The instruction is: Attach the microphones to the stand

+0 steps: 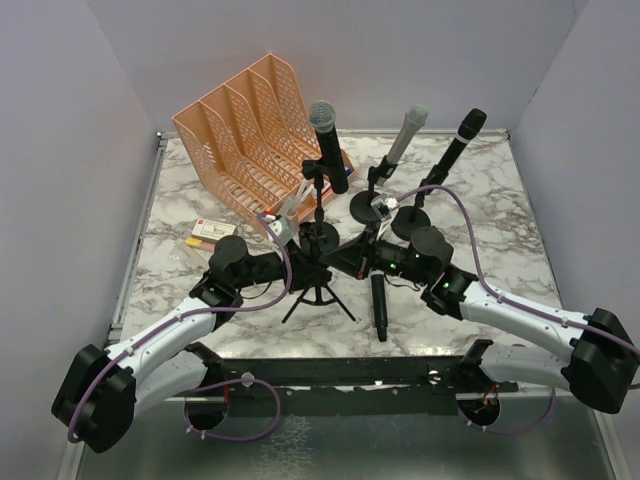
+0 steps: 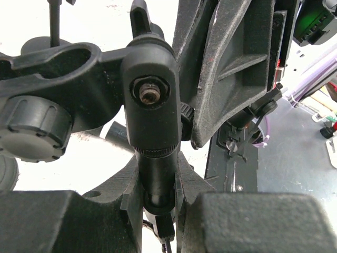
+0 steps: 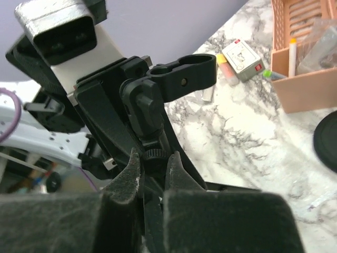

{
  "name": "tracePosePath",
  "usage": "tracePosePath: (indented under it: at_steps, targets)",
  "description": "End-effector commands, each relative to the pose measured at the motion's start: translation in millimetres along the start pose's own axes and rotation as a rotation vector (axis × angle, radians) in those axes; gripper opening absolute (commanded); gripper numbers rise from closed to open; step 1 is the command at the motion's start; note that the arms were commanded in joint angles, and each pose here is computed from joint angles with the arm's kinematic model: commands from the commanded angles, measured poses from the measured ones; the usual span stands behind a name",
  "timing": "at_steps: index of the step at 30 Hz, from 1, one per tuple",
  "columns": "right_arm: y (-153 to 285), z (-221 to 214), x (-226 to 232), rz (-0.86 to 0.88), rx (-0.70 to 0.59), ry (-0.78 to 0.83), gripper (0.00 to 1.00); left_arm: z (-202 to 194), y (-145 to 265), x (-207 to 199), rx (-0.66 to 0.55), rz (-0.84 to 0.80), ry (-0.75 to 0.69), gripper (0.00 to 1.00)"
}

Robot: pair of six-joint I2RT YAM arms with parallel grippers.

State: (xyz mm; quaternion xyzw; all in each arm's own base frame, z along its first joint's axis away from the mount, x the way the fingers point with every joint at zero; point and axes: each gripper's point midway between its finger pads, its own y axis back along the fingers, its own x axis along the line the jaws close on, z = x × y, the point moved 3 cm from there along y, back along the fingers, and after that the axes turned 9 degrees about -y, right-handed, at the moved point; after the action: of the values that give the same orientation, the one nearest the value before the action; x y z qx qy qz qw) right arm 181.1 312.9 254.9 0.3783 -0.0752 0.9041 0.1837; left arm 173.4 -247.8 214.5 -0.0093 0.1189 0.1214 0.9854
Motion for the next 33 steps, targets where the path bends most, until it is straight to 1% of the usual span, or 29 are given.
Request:
tracePosePath:
  at_steps: [1, 6, 8, 9, 11, 12, 13, 15, 16, 17, 18, 19, 21, 25, 28, 30, 33]
  targets:
    - [6, 7, 23, 0.138, 0.029, 0.278, 0.01, 27, -2, -15, -0.054, -0.075, -0.018, 0.0]
    - [13, 14, 24, 0.196, 0.061, 0.7, 0.01, 31, -1, -27, -0.041, -0.142, 0.03, 0.0]
    - [13, 14, 17, 0.199, 0.118, 0.863, 0.01, 34, -1, -31, -0.035, -0.172, 0.034, 0.0]
    - [11, 15, 12, 0.179, 0.149, 0.909, 0.01, 34, -1, -34, -0.031, -0.189, 0.035, 0.0]
    - [6, 22, 4, 0.11, 0.19, 0.939, 0.01, 36, 0, -37, -0.024, -0.217, 0.031, 0.0]
    - [5, 27, 2, 0.073, 0.191, 0.92, 0.02, 36, -1, -37, -0.024, -0.219, 0.027, 0.0]
    - [5, 31, 2, 0.038, 0.185, 0.887, 0.08, 36, -1, -36, -0.026, -0.213, 0.019, 0.0]
    - [9, 33, 7, 0.01, 0.156, 0.777, 0.34, 36, -2, -32, -0.034, -0.192, 0.002, 0.0]
    - [11, 33, 11, 0.01, 0.138, 0.726, 0.49, 35, -2, -30, -0.037, -0.182, -0.007, 0.0]
    - [14, 33, 15, 0.006, 0.114, 0.662, 0.59, 36, -3, -29, -0.04, -0.174, -0.015, 0.0]
    - [19, 34, 20, 0.008, 0.09, 0.603, 0.65, 36, -4, -27, -0.043, -0.164, -0.024, 0.0]
    - [22, 34, 25, 0.01, 0.071, 0.537, 0.69, 36, -5, -25, -0.044, -0.159, -0.033, 0.0]
    - [29, 37, 31, -0.009, 0.021, 0.405, 0.71, 36, -6, -22, -0.044, -0.151, -0.044, 0.0]
    - [36, 46, 33, -0.104, -0.068, 0.136, 0.72, 37, -8, -20, -0.043, -0.146, -0.055, 0.0]
    - [33, 39, 37, -0.093, -0.036, 0.019, 0.7, 38, -9, -18, -0.047, -0.137, -0.057, 0.0]
    - [28, 30, 38, -0.061, 0.012, -0.015, 0.67, 40, -9, -18, -0.053, -0.131, -0.062, 0.0]
    - [20, 23, 30, -0.086, 0.052, -0.048, 0.65, 40, -9, -18, -0.055, -0.132, -0.068, 0.0]
